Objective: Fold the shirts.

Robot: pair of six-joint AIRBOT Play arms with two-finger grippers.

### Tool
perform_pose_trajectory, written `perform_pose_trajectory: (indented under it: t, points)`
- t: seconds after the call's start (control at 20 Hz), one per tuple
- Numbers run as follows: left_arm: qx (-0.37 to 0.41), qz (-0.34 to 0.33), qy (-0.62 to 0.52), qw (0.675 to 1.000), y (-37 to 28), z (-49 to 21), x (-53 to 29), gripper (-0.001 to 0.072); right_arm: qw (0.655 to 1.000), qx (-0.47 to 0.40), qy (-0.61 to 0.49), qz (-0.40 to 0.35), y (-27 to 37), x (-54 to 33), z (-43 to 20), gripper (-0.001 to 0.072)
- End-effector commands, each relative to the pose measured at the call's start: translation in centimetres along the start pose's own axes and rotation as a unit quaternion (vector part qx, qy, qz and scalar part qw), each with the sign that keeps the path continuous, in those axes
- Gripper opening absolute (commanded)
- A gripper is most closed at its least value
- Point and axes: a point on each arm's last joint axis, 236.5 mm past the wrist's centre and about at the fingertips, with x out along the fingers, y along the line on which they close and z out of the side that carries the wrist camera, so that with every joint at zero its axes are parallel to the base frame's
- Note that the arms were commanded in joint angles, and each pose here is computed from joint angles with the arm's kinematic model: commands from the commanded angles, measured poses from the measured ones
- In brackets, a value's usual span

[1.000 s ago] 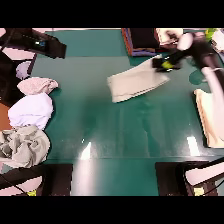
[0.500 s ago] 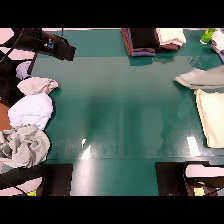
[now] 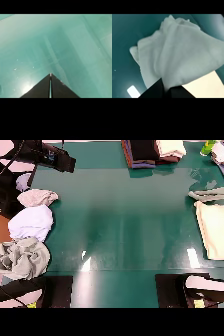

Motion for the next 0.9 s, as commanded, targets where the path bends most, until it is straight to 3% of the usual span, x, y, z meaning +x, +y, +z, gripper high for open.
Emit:
perform_pose_trajectory:
  t: [0.0, 0.4, 0.85]
  points:
    - [0.001, 0.0, 0.001, 1.0, 0.0, -0.1, 0.0, 0.0025, 0.999, 0.009, -0.039, 0.002, -0.8, -3.3, 1.0, 0.0018]
    - [0.002, -0.001, 0.008, 1.0, 0.0, -0.4, 0.0, 0.0025, 0.999, 0.02, 0.003, -0.032, -4.7, -6.4, -2.5, 0.0018]
    - [0.002, -0.001, 0.013, 1.0, 0.0, -0.6, 0.0, 0.0025, 0.984, 0.058, 0.133, -0.099, -12.5, -1.4, -15.3, 0.0018]
